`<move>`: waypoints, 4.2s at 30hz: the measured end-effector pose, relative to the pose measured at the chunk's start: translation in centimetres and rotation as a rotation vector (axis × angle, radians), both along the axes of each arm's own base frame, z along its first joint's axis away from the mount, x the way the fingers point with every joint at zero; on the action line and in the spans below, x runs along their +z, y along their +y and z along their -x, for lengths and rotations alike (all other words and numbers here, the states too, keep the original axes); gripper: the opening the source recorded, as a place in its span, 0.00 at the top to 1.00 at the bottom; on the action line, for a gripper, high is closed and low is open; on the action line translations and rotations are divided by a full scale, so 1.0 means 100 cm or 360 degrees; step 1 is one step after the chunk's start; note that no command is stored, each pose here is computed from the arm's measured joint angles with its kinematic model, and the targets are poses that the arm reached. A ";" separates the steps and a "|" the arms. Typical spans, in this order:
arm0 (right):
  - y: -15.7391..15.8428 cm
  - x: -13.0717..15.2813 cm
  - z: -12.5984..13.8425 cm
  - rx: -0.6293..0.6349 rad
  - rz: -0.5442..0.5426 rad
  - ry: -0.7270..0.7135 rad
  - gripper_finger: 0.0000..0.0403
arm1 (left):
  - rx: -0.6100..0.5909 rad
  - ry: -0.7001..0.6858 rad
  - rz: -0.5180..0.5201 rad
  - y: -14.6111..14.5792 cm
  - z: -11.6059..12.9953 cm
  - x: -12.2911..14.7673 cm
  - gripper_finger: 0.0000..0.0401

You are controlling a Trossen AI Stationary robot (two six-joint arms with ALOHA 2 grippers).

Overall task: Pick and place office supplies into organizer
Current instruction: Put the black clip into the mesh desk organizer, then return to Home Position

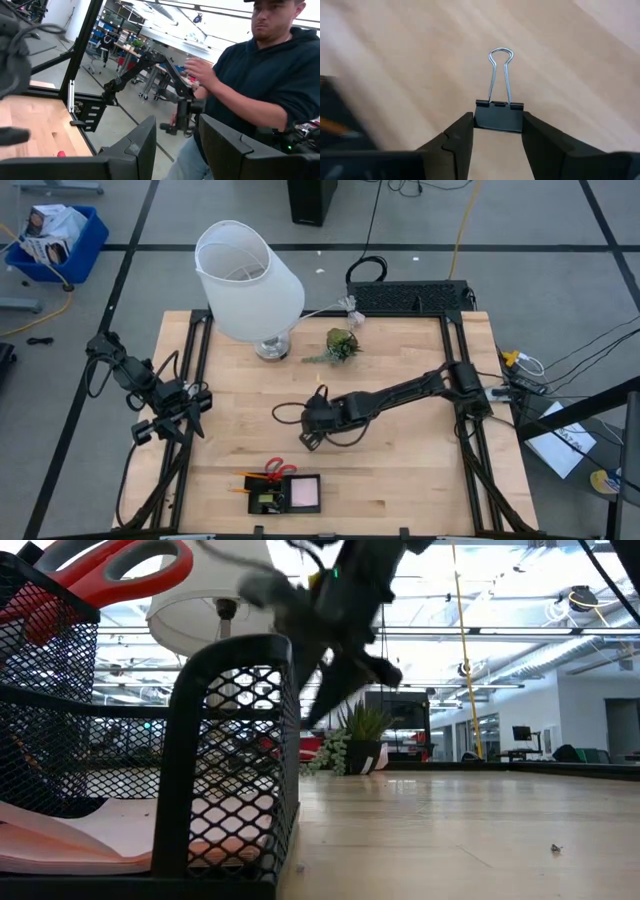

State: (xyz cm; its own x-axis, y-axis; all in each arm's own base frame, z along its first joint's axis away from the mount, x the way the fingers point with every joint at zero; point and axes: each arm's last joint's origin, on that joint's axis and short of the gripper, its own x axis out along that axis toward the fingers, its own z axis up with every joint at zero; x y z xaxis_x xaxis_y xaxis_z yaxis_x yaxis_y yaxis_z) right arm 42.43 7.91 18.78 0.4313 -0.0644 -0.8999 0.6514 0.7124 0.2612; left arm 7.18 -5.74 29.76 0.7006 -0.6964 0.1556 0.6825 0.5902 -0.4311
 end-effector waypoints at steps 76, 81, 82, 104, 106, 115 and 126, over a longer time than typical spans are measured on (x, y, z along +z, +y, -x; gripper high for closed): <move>0.168 0.072 0.014 0.0081 -0.0882 -0.1213 0.64 | 0.0353 0.0384 0.0894 0.010 -0.004 0.012 0.62; 0.182 0.033 0.002 -0.0054 -0.1011 -0.1125 0.65 | 0.0354 0.0381 0.0890 0.010 -0.004 0.012 0.62; 0.184 0.025 -0.001 -0.0074 -0.1020 -0.1096 0.65 | 0.0353 0.0380 0.0889 0.010 -0.004 0.012 0.62; 0.185 -0.019 -0.044 -0.0505 -0.1346 -0.0660 0.62 | 0.0313 0.0417 0.0885 0.009 -0.004 0.011 0.62; 0.185 -0.020 -0.044 -0.0522 -0.1351 -0.0657 0.60 | 0.0319 0.0417 0.0886 0.009 -0.004 0.010 0.62; 0.181 -0.014 -0.050 -0.0576 -0.1362 -0.0818 0.48 | 0.0330 0.0410 0.0885 0.009 -0.004 0.011 0.62; 0.188 0.012 -0.055 -0.0360 -0.1521 -0.1206 0.47 | 0.0333 0.0405 0.0878 0.009 -0.004 0.011 0.62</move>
State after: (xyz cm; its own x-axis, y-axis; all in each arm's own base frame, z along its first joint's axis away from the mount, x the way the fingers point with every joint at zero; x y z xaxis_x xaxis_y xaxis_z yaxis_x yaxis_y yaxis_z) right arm 47.90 26.75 19.97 0.9278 0.3391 -0.1555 0.1930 -0.0794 0.9780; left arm 7.56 -4.80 30.81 0.8751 -0.4063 0.2629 0.4133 0.3450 -0.8427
